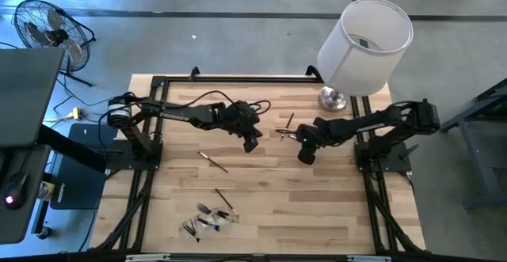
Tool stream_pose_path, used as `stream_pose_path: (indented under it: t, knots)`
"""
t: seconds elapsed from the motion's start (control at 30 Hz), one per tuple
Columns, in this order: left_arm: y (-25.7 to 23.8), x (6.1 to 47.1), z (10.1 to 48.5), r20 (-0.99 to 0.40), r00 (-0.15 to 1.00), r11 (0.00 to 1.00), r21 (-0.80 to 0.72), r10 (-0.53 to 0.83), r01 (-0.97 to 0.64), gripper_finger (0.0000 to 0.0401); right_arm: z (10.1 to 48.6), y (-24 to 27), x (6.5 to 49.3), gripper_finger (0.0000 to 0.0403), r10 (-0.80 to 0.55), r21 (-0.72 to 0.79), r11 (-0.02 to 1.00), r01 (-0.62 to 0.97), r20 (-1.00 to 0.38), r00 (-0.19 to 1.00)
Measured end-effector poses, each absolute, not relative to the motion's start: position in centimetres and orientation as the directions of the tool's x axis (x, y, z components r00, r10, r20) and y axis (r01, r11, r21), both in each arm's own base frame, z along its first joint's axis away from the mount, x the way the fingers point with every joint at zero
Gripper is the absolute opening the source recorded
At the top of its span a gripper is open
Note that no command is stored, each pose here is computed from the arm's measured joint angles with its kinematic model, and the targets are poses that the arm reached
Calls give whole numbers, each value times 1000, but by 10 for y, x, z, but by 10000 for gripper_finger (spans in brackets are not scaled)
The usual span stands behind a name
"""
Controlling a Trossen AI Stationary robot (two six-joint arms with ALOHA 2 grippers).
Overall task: Pick & Place Makeup Supplies
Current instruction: Put the silver makeup brush into the transparent organizer
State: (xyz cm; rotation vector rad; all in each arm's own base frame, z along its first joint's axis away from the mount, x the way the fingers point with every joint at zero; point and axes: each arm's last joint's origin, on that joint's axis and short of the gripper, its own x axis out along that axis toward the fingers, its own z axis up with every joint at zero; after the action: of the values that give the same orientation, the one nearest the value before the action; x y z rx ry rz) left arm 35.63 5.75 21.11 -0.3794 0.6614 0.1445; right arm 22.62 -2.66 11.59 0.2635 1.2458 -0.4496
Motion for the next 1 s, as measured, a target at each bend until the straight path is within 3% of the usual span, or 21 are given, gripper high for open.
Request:
stream_pose_path:
  t: [0.1, 0.17, 0.3, 0.6, 1.0]
  knots:
    - [58, 357, 212, -617, 787, 928, -286, 12, -238, 0, 114, -20, 229, 28, -171, -32, 891, 453, -948, 269]
    - [57, 357, 212, -615, 788, 942, -257, 11, -214, 0, 115, -15, 231, 12, -185, -36, 890, 455, -939, 288]
    - [52, 357, 212, -616, 787, 963, -209, 5, -170, 0, 118, -4, 239, 24, -198, -25, 896, 443, -917, 348]
    - [39, 359, 212, -616, 788, 1000, -11, -19, 16, 0, 125, 17, 256, 7, -26, 155, 937, 314, -864, 503]
    - [20, 377, 173, -651, 755, 992, 28, -74, 122, 0, 104, 36, 274, 3, 1, 185, 945, 269, -827, 563]
